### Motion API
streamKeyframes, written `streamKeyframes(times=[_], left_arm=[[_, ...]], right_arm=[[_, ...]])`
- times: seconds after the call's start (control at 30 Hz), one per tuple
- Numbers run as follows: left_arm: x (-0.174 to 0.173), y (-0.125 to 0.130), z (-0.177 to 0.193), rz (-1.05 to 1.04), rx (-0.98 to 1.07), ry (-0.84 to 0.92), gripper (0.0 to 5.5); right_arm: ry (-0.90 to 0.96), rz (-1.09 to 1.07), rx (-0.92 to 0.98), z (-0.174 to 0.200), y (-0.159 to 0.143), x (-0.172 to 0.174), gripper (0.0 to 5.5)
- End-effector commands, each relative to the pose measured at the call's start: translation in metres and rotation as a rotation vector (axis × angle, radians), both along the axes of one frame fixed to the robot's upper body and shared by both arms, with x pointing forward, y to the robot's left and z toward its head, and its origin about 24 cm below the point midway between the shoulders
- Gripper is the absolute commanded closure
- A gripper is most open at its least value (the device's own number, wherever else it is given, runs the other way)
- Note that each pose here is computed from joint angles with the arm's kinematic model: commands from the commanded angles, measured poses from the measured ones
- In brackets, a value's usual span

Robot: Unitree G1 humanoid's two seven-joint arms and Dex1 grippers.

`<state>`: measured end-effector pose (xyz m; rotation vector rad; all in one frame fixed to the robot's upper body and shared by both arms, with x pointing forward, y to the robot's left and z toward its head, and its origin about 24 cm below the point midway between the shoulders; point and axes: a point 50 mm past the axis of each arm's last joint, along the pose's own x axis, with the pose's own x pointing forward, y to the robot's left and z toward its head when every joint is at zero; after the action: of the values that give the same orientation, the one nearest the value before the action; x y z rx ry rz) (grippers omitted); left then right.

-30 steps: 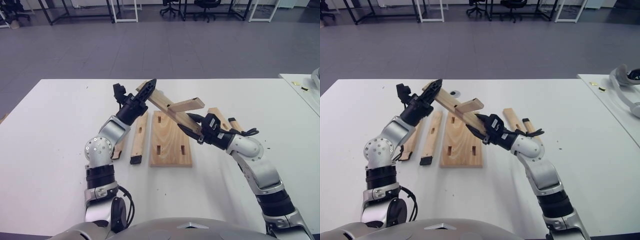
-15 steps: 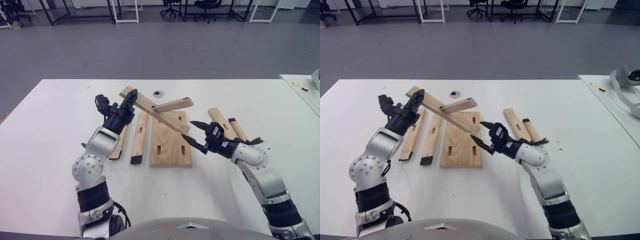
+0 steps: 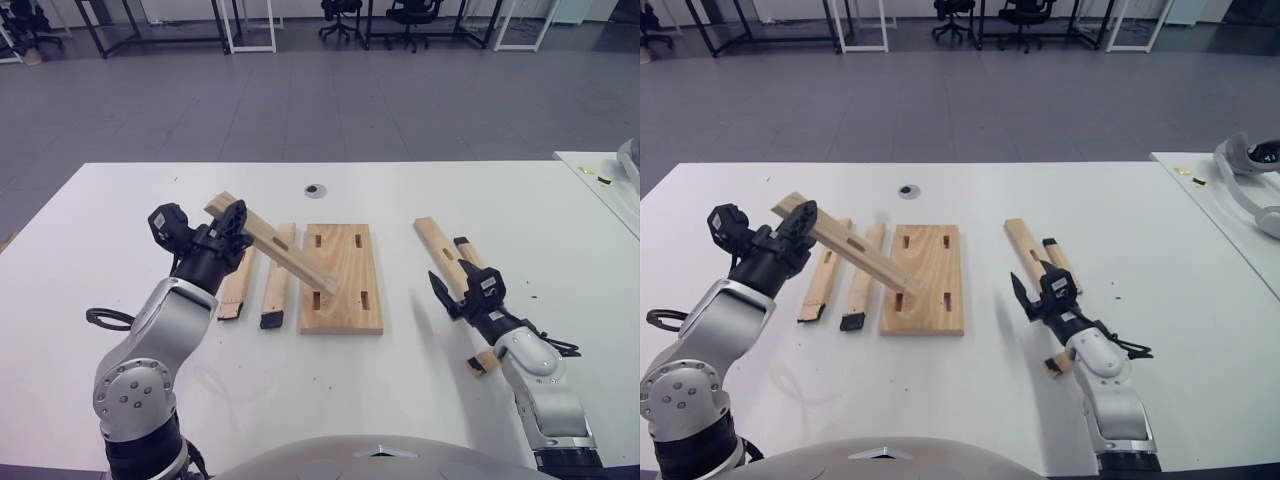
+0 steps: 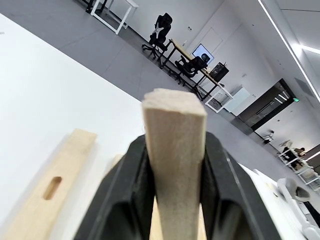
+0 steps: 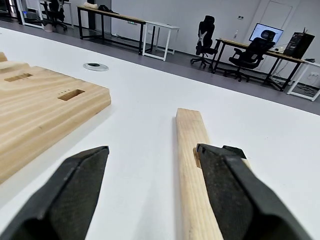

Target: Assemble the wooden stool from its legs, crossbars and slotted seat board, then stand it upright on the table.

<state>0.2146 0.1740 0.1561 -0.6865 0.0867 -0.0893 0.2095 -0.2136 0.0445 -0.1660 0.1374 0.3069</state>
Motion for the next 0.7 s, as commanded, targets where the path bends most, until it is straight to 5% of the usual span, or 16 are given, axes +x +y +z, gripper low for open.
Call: streamKeyframes(times=[0.03,0.7], left_arm=[[-0.013,-0.003,0.003,0.014,0.058,-0.011,4.49],[-0.024,-0.010,-0.006,0.147,0.227,0.020,4.49]], right_arm=[[-0.051,-0.039,-0.012,0.017,-0.020,0.010,2.20],[-0.052,-0.011,0.001,0.008,0.009,0.014,2.20]])
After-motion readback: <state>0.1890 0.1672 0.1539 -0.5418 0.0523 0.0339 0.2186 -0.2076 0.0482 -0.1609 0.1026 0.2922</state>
